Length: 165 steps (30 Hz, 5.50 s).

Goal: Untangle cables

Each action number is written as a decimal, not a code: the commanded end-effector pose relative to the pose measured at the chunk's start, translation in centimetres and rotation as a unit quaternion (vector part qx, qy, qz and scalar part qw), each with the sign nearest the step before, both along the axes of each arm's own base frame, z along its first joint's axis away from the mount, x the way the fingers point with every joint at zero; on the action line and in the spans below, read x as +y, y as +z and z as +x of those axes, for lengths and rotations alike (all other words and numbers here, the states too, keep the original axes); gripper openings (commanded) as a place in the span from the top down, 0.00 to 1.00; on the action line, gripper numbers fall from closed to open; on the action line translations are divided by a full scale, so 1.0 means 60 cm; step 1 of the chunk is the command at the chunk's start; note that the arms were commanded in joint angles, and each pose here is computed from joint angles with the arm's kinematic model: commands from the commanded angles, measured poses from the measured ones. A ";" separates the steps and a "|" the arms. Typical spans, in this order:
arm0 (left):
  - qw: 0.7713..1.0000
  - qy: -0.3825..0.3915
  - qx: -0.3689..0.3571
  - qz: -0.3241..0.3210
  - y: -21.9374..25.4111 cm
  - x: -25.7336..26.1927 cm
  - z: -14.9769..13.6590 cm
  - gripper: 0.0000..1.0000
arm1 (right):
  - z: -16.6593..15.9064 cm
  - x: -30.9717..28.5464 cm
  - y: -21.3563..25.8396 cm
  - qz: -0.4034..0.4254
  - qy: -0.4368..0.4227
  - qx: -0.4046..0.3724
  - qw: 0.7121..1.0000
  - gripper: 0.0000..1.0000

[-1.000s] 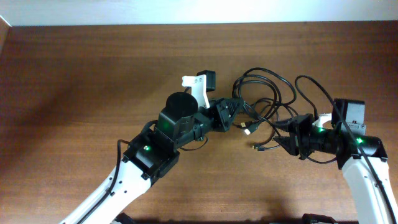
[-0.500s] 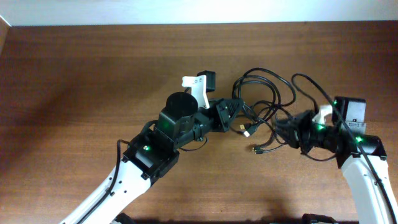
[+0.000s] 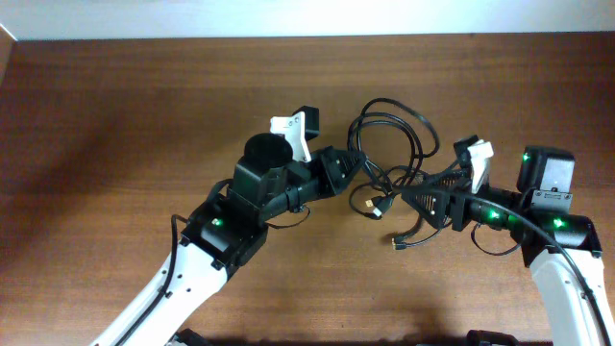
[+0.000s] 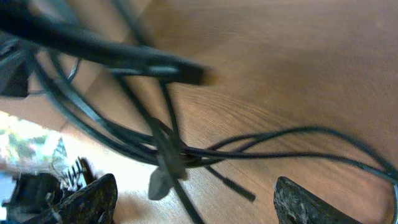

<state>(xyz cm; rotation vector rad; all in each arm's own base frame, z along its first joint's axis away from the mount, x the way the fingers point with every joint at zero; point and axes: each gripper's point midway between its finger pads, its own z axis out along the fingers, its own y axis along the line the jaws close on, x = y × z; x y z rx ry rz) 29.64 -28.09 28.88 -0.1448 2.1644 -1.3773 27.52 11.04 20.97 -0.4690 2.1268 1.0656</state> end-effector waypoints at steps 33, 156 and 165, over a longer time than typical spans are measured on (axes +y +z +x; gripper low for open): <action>0.879 0.342 0.209 0.257 -0.198 0.323 0.014 1.00 | 0.062 -0.040 0.019 0.047 -0.171 0.093 0.980 0.96; 0.835 0.092 -0.017 0.543 -0.123 0.381 0.034 0.01 | 0.137 0.147 -0.180 -0.050 -0.218 0.205 0.953 0.09; 0.835 0.092 -0.017 0.543 -0.123 0.381 0.034 0.01 | 0.145 0.150 -0.189 -0.049 -0.218 0.202 0.953 0.08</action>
